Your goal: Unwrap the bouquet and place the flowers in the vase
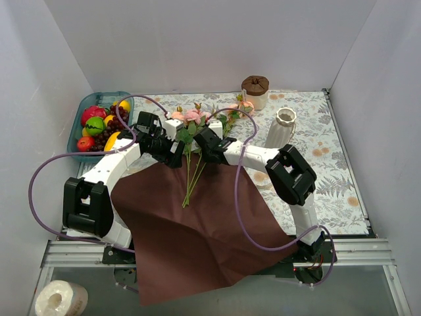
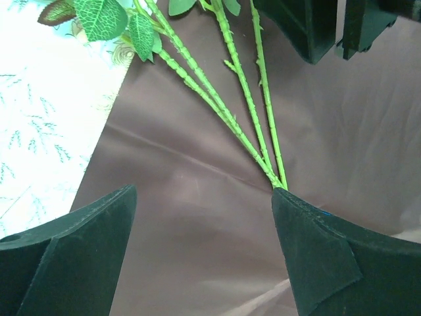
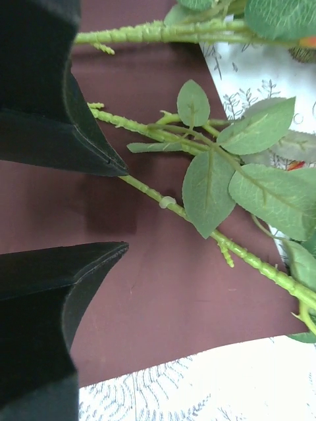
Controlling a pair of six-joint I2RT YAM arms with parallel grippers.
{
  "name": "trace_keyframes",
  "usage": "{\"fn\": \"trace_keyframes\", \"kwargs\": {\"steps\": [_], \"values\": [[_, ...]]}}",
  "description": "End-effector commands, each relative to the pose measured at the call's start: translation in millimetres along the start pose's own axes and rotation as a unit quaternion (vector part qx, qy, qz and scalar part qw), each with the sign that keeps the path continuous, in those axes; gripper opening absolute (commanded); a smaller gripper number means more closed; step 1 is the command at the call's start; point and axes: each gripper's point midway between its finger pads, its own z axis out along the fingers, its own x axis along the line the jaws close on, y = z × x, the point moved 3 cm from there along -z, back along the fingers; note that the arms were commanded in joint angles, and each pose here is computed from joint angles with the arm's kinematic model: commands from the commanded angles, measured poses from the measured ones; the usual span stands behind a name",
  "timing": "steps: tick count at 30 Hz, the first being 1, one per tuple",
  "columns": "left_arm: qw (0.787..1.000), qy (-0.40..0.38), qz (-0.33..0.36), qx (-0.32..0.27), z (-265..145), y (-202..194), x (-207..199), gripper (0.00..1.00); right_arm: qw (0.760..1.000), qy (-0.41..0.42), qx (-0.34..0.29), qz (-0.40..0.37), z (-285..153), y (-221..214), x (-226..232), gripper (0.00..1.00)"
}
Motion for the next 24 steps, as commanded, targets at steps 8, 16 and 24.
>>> {"fn": "trace_keyframes", "kwargs": {"steps": [8, 16, 24], "values": [[0.998, 0.061, -0.018, -0.028, -13.4, 12.3, 10.0, 0.86, 0.998, -0.004, -0.003, 0.055, 24.4, 3.5, 10.3, 0.52], [0.997, 0.063, -0.032, -0.014, -11.5, 5.7, 10.7, 0.88, 0.998, 0.005, -0.013, 0.063, 13.2, 8.5, 8.9, 0.52], [0.997, 0.064, -0.027, -0.015, -10.9, 1.8, 10.5, 0.88, 0.994, 0.032, -0.05, 0.089, -6.5, 24.0, 7.7, 0.51]]}}
